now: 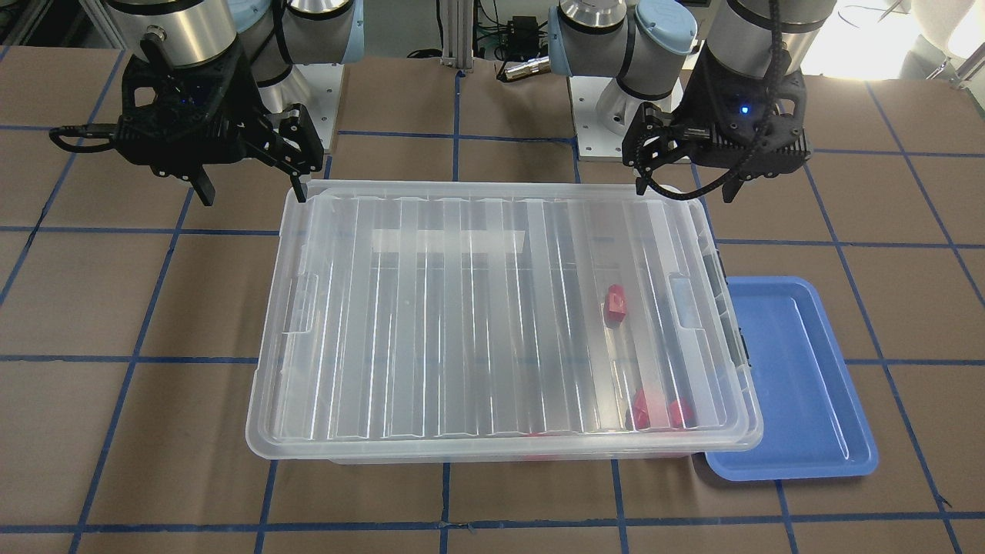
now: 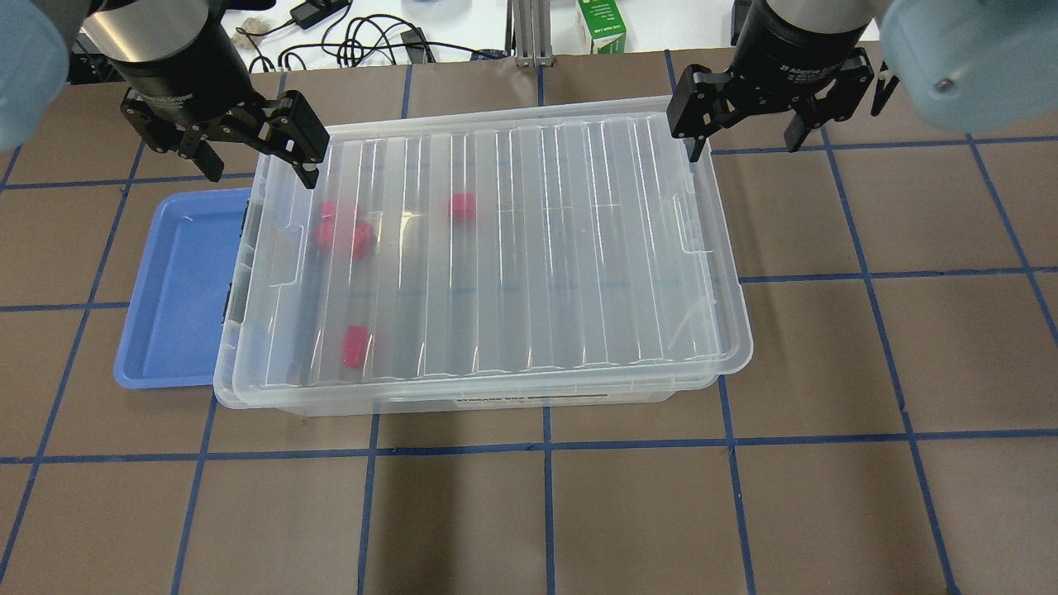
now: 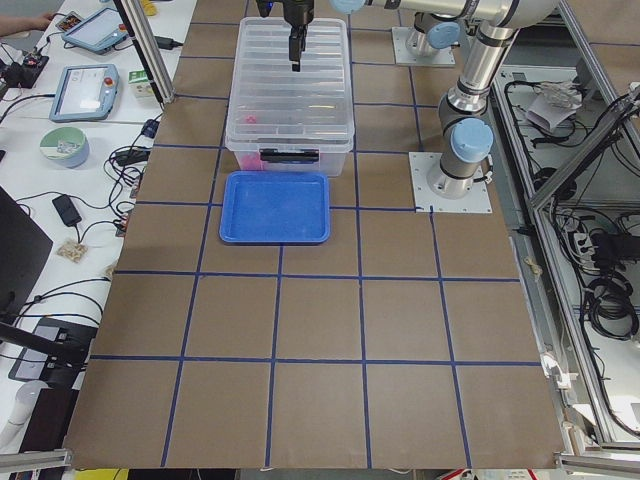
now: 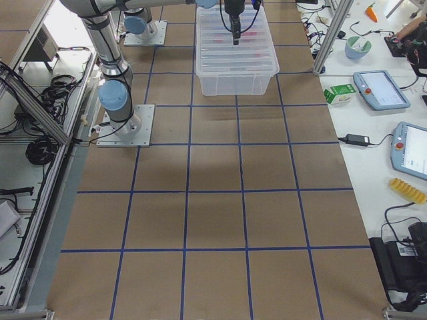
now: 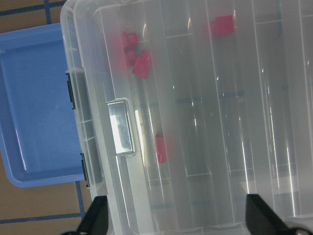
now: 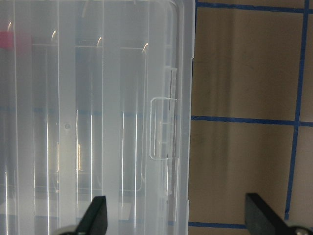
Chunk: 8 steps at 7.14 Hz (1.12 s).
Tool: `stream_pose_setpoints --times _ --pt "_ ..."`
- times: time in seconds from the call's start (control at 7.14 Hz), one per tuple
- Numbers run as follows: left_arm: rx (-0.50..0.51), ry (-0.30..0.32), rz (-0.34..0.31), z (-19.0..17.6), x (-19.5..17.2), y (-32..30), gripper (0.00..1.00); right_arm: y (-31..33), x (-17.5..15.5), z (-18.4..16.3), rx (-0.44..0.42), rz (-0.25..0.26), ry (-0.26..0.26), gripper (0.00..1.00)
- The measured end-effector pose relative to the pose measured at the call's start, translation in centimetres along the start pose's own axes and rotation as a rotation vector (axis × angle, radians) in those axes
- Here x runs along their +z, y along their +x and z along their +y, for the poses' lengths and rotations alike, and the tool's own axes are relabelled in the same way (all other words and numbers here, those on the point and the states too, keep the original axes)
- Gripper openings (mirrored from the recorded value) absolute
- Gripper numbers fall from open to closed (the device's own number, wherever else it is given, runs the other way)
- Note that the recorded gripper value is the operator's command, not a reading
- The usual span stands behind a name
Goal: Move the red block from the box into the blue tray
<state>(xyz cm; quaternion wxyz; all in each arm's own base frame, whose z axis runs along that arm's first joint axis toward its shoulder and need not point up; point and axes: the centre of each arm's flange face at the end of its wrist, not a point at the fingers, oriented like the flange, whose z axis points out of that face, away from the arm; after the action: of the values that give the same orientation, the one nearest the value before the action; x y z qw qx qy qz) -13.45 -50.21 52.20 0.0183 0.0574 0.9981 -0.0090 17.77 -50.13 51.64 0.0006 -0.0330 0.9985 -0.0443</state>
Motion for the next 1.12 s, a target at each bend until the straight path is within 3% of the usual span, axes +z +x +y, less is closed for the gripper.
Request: stream_pose_setpoints --times 0.28,0.42,0.7,1.12 --pt "-0.002 0.002 0.003 0.0 -0.1 0.0 1.00 0.1 3.3 -0.2 -0.003 0.004 -0.054 1.00" --pt "-0.002 0.002 0.003 0.0 -0.1 0.0 1.00 0.2 6.7 -0.6 -0.005 0.011 -0.088 1.00" --pt "-0.003 0.004 0.003 0.0 -0.2 -0.1 1.00 0.7 13.8 -1.0 -0.009 0.021 -0.101 1.00" --pt "-0.004 0.003 0.004 0.0 -0.2 -0.1 1.00 2.2 16.7 -0.7 -0.050 0.143 -0.092 1.00"
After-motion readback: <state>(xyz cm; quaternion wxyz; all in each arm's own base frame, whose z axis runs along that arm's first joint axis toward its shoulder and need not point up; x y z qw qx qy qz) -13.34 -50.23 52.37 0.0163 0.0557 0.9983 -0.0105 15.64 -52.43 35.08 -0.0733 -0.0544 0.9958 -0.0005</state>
